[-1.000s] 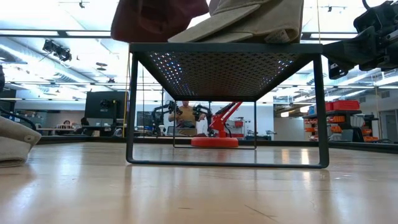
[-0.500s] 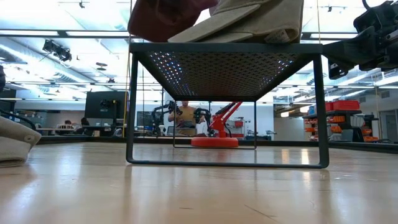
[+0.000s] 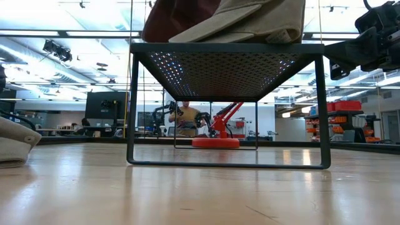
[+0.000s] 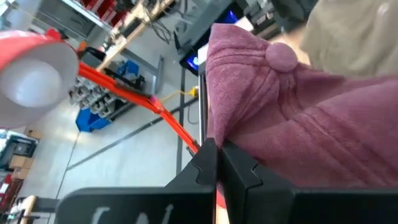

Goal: Pick & Place hat
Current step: Stack the red cap on top of the red cap on the shelf, then stack the brown cap on top of the brown cap on the shelf

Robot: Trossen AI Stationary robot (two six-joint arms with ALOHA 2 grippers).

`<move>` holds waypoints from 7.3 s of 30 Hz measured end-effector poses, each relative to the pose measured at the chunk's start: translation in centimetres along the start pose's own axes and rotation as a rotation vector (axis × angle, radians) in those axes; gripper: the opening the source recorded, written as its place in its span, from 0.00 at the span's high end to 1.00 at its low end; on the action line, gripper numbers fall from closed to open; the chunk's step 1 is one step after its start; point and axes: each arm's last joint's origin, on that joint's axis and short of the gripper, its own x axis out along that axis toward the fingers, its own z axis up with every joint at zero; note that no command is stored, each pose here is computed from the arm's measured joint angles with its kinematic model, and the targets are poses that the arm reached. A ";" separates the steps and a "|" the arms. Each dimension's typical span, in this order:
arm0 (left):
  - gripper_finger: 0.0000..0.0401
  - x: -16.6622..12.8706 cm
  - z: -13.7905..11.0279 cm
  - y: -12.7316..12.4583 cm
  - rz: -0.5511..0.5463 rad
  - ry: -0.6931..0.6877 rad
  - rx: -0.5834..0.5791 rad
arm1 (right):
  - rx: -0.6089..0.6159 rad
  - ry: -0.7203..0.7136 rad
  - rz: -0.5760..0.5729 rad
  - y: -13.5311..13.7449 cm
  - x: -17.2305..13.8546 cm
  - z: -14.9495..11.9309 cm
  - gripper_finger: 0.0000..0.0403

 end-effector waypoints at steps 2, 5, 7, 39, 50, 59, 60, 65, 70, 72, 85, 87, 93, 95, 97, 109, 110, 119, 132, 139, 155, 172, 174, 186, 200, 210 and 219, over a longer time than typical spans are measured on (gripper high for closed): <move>0.99 0.8 0.0 -0.1 0.000 0.012 -0.002 | 0.000 0.002 -0.001 0.0 0.0 0.0 0.93; 0.99 1.9 0.0 -0.1 0.012 0.022 -0.011 | 0.000 0.001 -0.001 0.0 0.0 0.0 0.93; 0.99 2.5 0.0 0.1 0.028 0.025 -0.028 | 0.000 0.000 -0.001 0.0 0.0 0.0 0.93; 0.98 8.5 0.5 -0.8 0.089 0.008 -0.259 | 0.000 0.000 0.000 0.0 0.0 0.0 0.93; 0.98 8.6 1.0 -0.3 0.169 -0.028 -0.298 | 0.000 0.000 0.000 0.0 0.0 0.0 0.93; 0.98 8.5 1.3 0.0 0.191 -0.072 -0.383 | 0.000 0.000 0.000 0.0 0.0 0.0 0.93; 0.98 8.5 1.3 0.0 0.190 -0.074 -0.394 | 0.000 0.000 0.000 0.0 0.0 0.0 0.93; 0.98 8.4 1.4 -0.2 0.180 -0.082 -0.423 | 0.000 0.000 0.000 0.0 0.0 0.0 0.93; 0.98 8.4 1.5 -0.3 0.161 -0.092 -0.476 | 0.000 0.000 0.000 0.0 0.0 0.0 0.93; 0.98 8.4 1.4 -0.3 0.170 -0.080 -0.491 | 0.000 0.000 -0.001 0.0 0.0 0.0 0.93; 0.98 9.5 1.0 -1.1 0.162 -0.025 -0.554 | 0.000 -0.001 0.000 0.0 0.0 0.0 0.93; 0.98 9.8 0.9 -1.3 0.158 -0.017 -0.569 | 0.000 -0.001 -0.001 0.0 0.0 0.0 0.93; 0.98 10.6 0.7 -1.8 0.157 0.004 -0.585 | 0.000 -0.001 0.000 0.0 0.0 0.0 0.93; 0.98 10.7 0.6 -1.9 0.152 0.014 -0.579 | 0.000 -0.001 -0.001 0.0 0.0 0.0 0.93; 0.98 10.9 0.7 -2.0 0.154 0.011 -0.581 | 0.000 -0.001 -0.001 0.0 0.0 0.0 0.93; 0.98 11.0 0.6 -2.7 0.121 0.047 -0.554 | 0.000 -0.001 0.000 0.0 0.0 0.0 0.93; 0.98 11.0 0.5 -2.8 0.109 0.049 -0.551 | 0.000 -0.001 0.000 0.0 0.0 0.0 0.93; 0.98 10.9 0.3 -3.3 0.052 0.079 -0.576 | 0.000 -0.001 -0.001 0.0 0.0 0.0 0.93; 0.98 10.9 0.4 -3.5 -0.021 0.057 -0.462 | 0.000 -0.001 0.000 0.0 0.0 0.0 0.93; 0.98 10.9 0.4 -3.5 -0.023 0.055 -0.378 | 0.000 -0.001 0.000 0.0 0.0 0.0 0.93; 0.98 10.9 0.8 -3.3 -0.054 -0.004 -0.332 | 0.000 -0.001 0.000 0.0 0.0 0.0 0.93; 0.98 11.4 -0.1 -2.3 -0.006 0.032 -0.346 | 0.000 -0.001 -0.001 0.0 0.0 0.0 0.93; 0.98 11.4 -0.1 -2.2 -0.014 0.028 -0.347 | 0.000 -0.001 -0.001 0.0 0.0 0.0 0.93; 0.97 11.4 -0.2 -2.2 0.002 0.036 -0.346 | 0.000 -0.001 0.000 0.0 0.0 0.0 0.93; 0.94 11.4 -0.2 -2.2 -0.003 0.034 -0.345 | 0.000 -0.001 -0.001 0.0 0.0 0.0 0.93; 0.84 11.4 -0.1 -2.2 -0.002 0.033 -0.344 | 0.000 0.000 0.000 0.0 0.0 0.0 0.93; 0.63 11.3 0.0 -2.4 0.001 0.033 -0.362 | 0.000 0.000 0.000 0.0 0.0 0.0 0.93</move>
